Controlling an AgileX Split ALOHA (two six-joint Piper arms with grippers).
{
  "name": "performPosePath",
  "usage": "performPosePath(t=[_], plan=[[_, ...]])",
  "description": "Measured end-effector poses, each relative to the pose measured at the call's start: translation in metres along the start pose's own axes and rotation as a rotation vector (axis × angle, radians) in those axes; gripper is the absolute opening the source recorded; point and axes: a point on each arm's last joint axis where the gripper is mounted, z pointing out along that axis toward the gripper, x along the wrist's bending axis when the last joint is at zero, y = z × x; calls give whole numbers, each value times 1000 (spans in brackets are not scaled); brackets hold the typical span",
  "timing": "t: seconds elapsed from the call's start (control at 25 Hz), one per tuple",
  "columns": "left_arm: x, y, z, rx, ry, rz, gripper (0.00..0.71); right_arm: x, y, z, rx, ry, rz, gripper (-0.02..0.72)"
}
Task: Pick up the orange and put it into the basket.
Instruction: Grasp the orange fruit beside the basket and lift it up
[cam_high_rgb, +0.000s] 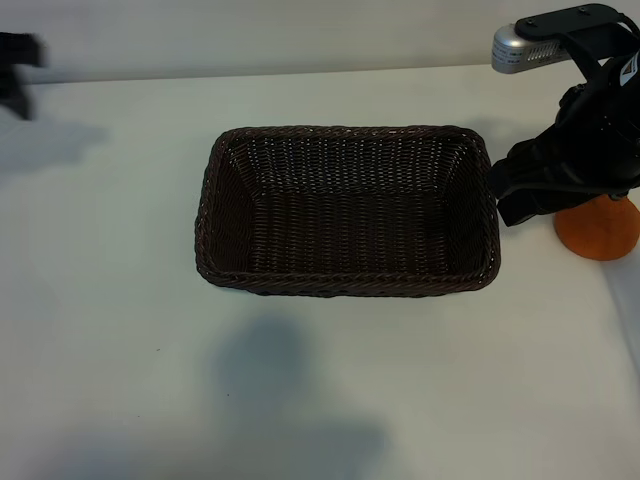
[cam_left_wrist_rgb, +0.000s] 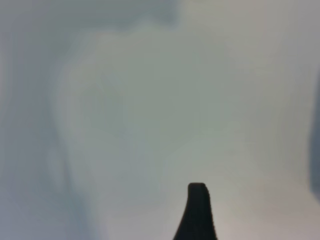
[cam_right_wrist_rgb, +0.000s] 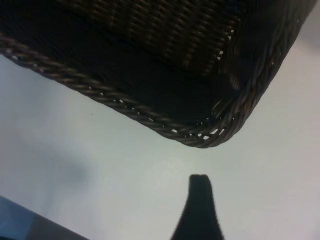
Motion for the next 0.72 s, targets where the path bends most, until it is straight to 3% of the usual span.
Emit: performPosePath(t=[0.12,0.2,0.48,0.72], plan=[[20,-6,-28,-80,-5,-57,596,0,1,0,-10,0,0,548],[22,-9,-42,-133,-13,-63,596,0,1,0,-14,0,0,548],[15,-23,-73,-205,-66,-19,596,0,1,0,-14,0,-7,548],[1,-71,-130,-397,-172,89,585,0,1,0,-14,0,-14,548]])
